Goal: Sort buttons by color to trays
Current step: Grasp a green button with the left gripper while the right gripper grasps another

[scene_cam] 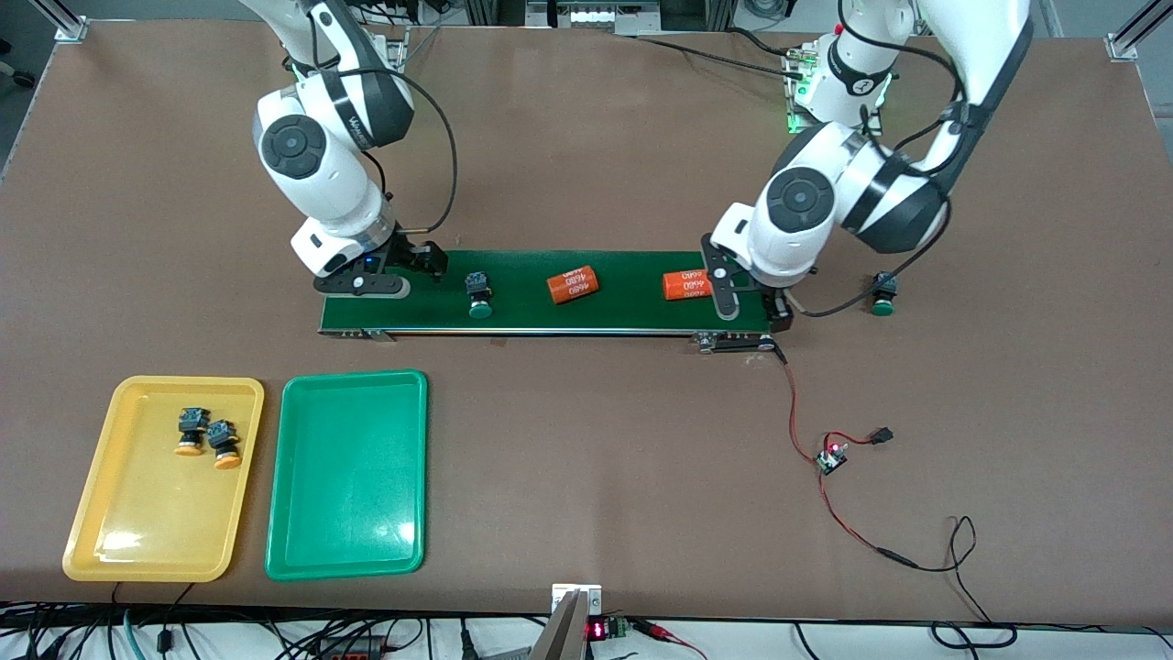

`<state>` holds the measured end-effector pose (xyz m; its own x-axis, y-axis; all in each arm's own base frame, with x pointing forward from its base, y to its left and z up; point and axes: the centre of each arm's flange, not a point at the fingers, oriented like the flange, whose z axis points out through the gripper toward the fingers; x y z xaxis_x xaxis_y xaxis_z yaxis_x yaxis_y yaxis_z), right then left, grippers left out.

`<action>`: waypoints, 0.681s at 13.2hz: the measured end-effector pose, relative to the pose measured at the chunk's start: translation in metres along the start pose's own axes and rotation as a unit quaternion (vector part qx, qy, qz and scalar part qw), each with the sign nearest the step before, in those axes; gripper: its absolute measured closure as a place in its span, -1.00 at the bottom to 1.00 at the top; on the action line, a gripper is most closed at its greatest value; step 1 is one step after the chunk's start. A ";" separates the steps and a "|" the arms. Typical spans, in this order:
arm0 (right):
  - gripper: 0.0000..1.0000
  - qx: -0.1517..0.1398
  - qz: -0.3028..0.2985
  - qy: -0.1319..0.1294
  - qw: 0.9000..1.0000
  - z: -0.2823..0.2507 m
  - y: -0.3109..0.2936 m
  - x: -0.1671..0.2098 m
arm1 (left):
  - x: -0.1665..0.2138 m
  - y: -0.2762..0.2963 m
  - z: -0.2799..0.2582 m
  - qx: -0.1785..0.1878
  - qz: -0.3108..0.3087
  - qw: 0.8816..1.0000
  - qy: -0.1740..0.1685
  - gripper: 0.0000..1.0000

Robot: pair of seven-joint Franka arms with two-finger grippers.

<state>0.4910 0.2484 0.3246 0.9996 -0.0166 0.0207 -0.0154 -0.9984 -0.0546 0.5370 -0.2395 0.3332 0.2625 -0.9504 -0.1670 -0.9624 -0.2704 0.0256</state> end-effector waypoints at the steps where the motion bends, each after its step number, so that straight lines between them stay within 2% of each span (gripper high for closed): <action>1: -1.00 0.003 0.001 0.002 1.000 0.003 -0.009 -0.004 | -0.018 -0.011 -0.007 -0.001 -0.026 1.000 0.001 -1.00; 3: -1.00 0.009 0.005 0.004 1.000 0.010 -0.022 -0.009 | -0.061 -0.038 -0.012 -0.026 -0.100 0.994 0.024 -1.00; 5: -1.00 0.015 0.003 0.007 1.000 0.020 -0.028 -0.010 | -0.106 -0.062 -0.007 -0.052 -0.173 0.983 0.034 -1.00; 7: -1.00 0.021 0.003 0.008 1.000 0.034 -0.029 -0.009 | -0.147 -0.080 0.006 -0.069 -0.273 0.959 0.023 -1.00; 9: -1.00 0.022 -0.005 0.009 1.000 0.052 -0.029 -0.008 | -0.177 -0.089 0.018 -0.081 -0.370 0.925 0.008 -1.00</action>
<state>0.4847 0.2806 0.2743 0.9992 -0.0086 0.0401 -0.0046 -0.9951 -0.0986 0.5752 -0.0441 0.3423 0.8484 -0.4967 -0.1831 -0.4952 -0.8669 0.0572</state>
